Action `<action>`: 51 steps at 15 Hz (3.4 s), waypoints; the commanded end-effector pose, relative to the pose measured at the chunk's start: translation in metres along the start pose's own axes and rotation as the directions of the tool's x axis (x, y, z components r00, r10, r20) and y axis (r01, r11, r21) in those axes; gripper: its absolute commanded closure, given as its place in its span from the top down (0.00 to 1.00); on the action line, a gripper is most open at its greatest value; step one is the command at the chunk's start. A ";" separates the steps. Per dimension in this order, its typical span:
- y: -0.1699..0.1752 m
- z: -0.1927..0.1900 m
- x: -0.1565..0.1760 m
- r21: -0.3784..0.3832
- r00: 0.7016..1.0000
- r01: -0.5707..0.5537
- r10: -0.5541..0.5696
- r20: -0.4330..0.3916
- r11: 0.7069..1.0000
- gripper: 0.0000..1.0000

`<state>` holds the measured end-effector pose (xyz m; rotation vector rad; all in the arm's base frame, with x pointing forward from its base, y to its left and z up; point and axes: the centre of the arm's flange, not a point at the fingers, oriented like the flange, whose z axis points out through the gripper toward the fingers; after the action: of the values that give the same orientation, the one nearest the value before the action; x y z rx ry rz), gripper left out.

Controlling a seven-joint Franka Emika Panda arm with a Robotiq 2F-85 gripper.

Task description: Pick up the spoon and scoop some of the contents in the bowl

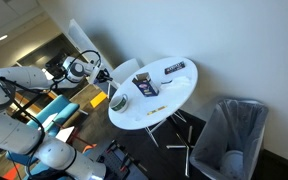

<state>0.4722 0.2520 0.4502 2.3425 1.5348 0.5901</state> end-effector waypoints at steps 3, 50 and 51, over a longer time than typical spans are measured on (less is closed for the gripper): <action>0.014 -0.024 0.000 -0.035 1.000 -0.024 0.024 -0.007 0.999 0.03; -0.042 -0.034 -0.203 0.125 0.922 -0.196 0.226 -0.313 0.973 0.03; -0.040 -0.032 -0.207 0.128 0.919 -0.195 0.227 -0.323 0.972 0.03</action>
<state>0.3752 0.0934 0.4430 2.6412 1.4470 0.9619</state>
